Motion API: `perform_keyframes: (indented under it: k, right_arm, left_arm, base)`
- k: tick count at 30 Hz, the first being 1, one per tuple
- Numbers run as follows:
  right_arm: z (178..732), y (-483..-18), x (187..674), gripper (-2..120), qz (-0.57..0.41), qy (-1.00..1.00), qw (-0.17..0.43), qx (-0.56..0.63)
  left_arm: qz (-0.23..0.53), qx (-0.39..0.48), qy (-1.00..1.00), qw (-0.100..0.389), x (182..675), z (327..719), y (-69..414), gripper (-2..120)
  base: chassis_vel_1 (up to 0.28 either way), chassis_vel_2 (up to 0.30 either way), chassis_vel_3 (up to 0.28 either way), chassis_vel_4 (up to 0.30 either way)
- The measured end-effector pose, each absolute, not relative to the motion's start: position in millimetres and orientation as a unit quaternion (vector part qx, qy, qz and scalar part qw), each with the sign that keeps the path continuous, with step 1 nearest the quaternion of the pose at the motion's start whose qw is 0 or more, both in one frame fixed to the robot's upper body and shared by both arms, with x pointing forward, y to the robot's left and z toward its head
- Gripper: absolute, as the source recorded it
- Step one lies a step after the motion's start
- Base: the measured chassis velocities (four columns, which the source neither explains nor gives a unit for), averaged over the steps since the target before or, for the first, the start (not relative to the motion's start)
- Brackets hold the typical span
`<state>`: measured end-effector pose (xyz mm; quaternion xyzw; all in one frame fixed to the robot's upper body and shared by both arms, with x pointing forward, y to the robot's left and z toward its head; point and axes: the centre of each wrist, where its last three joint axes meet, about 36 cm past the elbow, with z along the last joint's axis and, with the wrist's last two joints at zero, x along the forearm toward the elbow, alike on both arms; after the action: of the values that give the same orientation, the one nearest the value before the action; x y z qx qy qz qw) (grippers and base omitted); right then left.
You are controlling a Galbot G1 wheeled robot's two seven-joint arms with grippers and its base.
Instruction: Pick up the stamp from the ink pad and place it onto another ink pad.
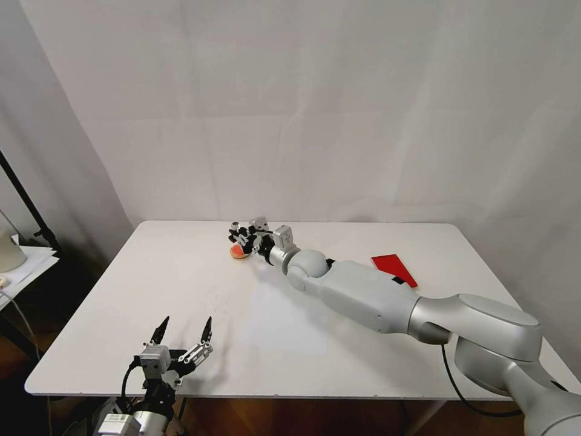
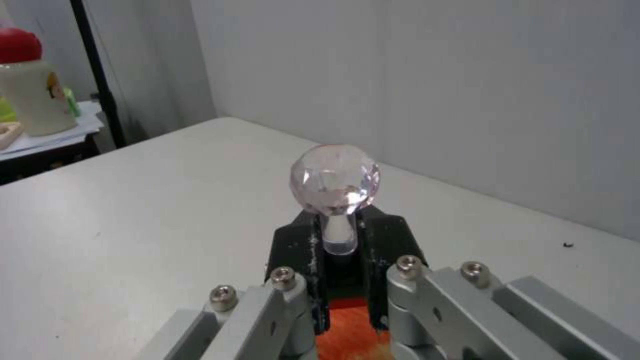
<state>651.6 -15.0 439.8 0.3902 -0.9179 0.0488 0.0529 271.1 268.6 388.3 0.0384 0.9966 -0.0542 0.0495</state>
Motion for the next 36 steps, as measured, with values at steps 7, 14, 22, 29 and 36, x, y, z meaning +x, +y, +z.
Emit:
perform_keyframes:
  k: [7,14,22,29,36]
  right_arm:
    - [433.6,-0.2,651.4,10,0.046,-0.915,0.053,0.397]
    - [424.5,2.6,650.5,10,0.047,-0.915,0.059,0.396]
    - [419.9,0.5,654.0,10,0.040,-0.920,0.058,0.386]
    - [412.9,-0.8,652.8,10,0.040,-0.920,0.063,0.384]
    - [410.9,-2.3,654.6,10,0.041,-0.921,0.064,0.381]
  left_arm:
    - [-0.054,0.038,0.997,0.049,271.1,388.3,268.6,100]
    - [-0.054,0.038,0.997,0.049,271.1,388.3,268.6,100]
    - [-0.054,0.038,0.997,0.049,271.1,388.3,268.6,100]
    - [-0.054,0.038,0.997,0.049,271.1,388.3,268.6,100]
    - [-0.054,0.038,0.997,0.049,271.1,388.3,268.6,100]
  base:
    - [0.000,0.000,0.000,0.000]
    - [0.000,0.000,0.000,0.000]
    - [0.000,0.000,0.000,0.000]
    - [0.000,0.000,0.000,0.000]
    - [0.000,0.000,0.000,0.000]
